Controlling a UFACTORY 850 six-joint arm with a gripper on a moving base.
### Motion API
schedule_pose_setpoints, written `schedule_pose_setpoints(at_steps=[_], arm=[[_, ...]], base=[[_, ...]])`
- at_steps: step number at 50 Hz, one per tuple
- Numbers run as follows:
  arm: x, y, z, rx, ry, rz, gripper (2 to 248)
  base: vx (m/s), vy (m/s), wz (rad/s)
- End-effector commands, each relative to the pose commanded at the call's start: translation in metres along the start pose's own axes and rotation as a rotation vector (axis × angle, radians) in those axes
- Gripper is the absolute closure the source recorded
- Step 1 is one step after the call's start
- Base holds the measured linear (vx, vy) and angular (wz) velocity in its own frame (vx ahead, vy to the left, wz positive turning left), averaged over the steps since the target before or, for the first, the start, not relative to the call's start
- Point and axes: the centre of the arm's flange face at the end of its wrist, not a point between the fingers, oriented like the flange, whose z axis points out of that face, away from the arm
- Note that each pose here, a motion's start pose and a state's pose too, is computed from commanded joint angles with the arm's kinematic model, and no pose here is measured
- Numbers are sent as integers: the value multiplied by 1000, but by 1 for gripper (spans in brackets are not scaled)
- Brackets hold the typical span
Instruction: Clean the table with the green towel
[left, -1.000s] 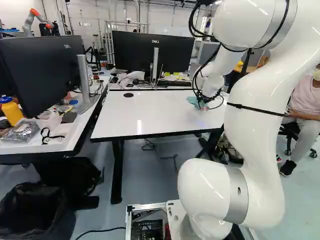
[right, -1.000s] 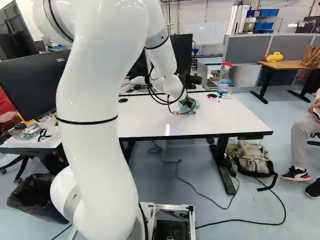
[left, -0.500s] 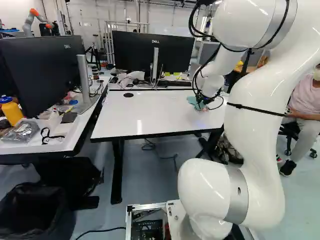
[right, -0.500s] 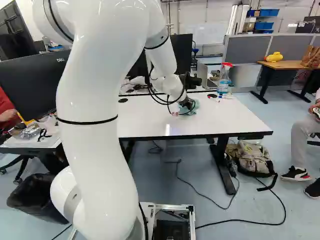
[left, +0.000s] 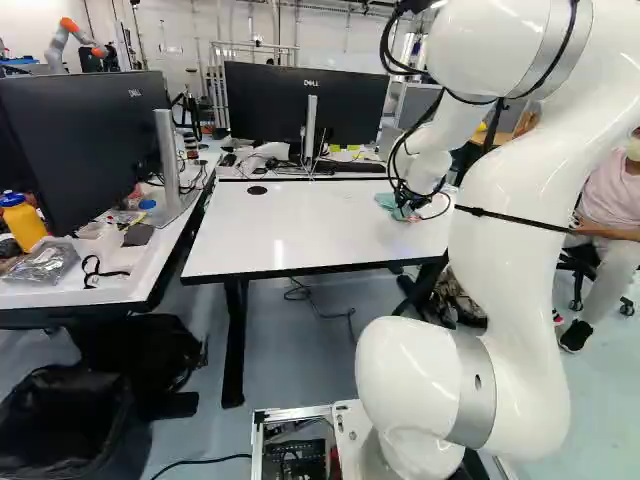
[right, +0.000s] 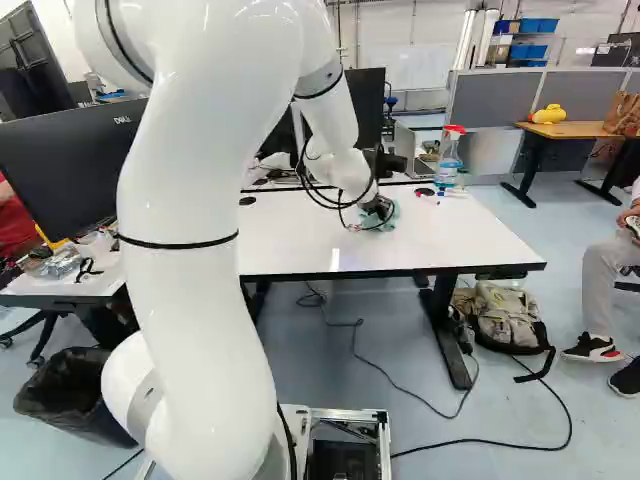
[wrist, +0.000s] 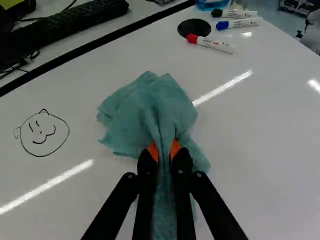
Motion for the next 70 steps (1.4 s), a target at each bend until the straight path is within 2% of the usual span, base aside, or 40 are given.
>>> schedule_pose_setpoints(at_steps=[39, 57, 70], arm=[[50, 32, 53, -35, 52, 42, 205], [65, 14, 73, -15, 71, 24, 205], [57, -3, 65, 2, 61, 5, 205]], base=[[0, 0, 0], [0, 0, 0], [0, 0, 0]])
